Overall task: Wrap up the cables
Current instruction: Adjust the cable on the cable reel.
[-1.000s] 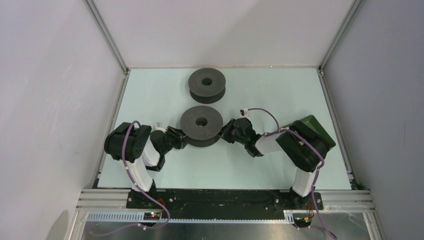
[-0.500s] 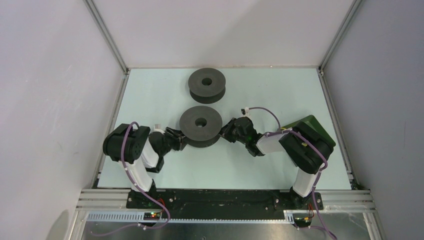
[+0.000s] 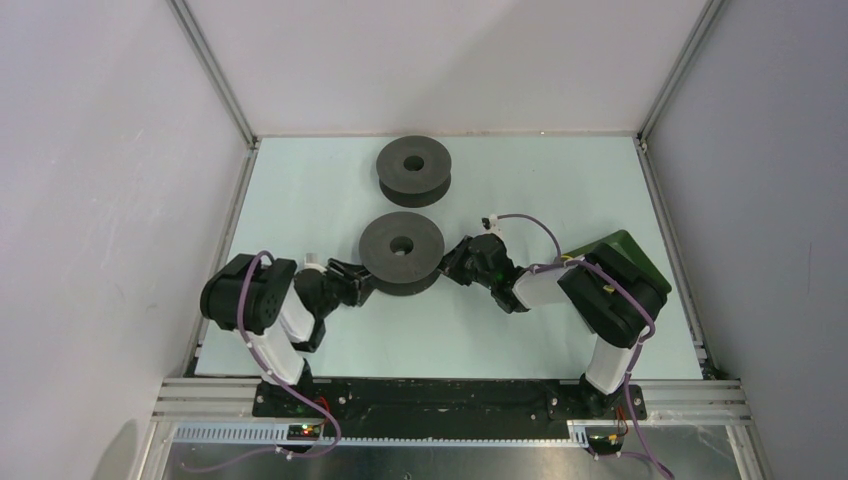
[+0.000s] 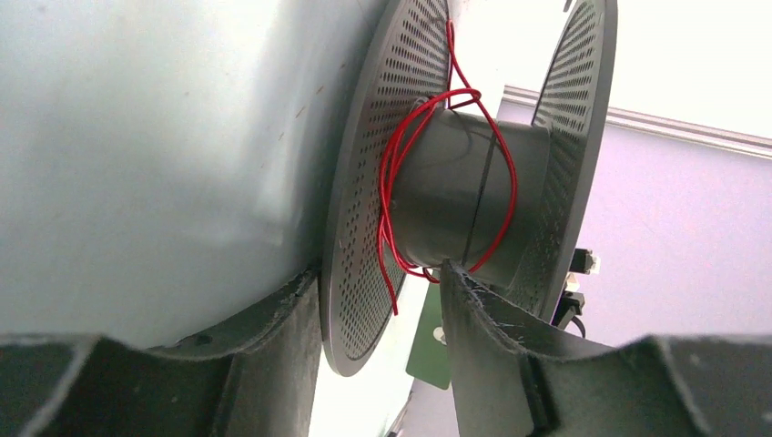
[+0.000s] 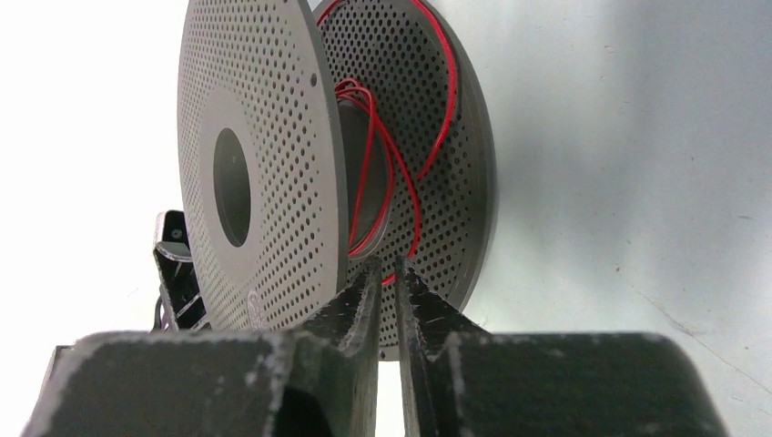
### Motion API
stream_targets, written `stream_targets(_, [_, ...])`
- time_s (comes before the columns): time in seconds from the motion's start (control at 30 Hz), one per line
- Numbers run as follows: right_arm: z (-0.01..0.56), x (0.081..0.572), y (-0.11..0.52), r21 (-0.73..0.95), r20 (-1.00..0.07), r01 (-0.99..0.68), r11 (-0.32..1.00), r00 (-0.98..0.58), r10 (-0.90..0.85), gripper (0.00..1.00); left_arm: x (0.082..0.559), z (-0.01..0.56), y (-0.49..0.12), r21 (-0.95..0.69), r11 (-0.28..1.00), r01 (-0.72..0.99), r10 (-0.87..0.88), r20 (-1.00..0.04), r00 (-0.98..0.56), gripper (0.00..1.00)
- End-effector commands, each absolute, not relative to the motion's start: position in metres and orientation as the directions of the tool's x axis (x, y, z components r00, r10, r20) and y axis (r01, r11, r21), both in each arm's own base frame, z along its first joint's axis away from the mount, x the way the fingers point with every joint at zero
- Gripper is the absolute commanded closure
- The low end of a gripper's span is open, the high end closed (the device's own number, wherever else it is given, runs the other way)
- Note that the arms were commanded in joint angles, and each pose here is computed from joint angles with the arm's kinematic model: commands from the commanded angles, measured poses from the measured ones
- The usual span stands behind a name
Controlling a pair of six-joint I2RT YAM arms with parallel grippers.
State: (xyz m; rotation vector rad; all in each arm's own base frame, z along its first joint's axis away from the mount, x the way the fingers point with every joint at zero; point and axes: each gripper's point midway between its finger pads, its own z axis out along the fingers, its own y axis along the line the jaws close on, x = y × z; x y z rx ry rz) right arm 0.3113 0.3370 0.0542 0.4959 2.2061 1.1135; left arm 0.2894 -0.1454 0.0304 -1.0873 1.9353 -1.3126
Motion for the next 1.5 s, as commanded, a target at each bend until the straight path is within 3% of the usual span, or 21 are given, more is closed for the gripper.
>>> stream_targets(0.0, [0.067, 0.318, 0.33, 0.823, -0.378, 0.027, 0.568, -0.721, 0.581, 0.86, 0.29, 0.037, -0.138, -0.937, 0.181, -0.3, -0.879, -0.017, -0.477, 0.47])
stream_targets(0.3, [0.066, 0.33, 0.297, 0.824, -0.384, 0.031, 0.565, -0.702, 0.599, 0.86, 0.289, 0.045, -0.129, -0.94, 0.173, -0.294, -0.904, -0.033, -0.426, 0.49])
stream_targets(0.47, [0.079, 0.351, 0.287, 0.841, -0.415, -0.035, 0.539, -0.681, 0.604, 0.8, 0.289, 0.046, -0.122, -0.937, 0.183, -0.297, -0.917, -0.054, -0.396, 0.48])
stream_targets(0.67, [0.081, 0.383, 0.289, 0.824, -0.47, -0.114, 0.555, -0.686, 0.556, 0.74, 0.288, 0.042, -0.115, -0.919, 0.217, -0.328, -0.924, -0.085, -0.372, 0.47])
stream_targets(0.9, [0.07, 0.411, 0.302, 0.815, -0.473, -0.135, 0.563, -0.716, 0.514, 0.74, 0.286, 0.039, -0.111, -0.905, 0.234, -0.355, -0.928, -0.099, -0.359, 0.47])
stream_targets(1.47, [0.038, 0.399, 0.339, 0.822, -0.428, -0.156, 0.548, -0.803, 0.414, 0.79, 0.294, 0.058, -0.1, -0.885, 0.335, -0.323, -0.913, -0.219, -0.345, 0.44])
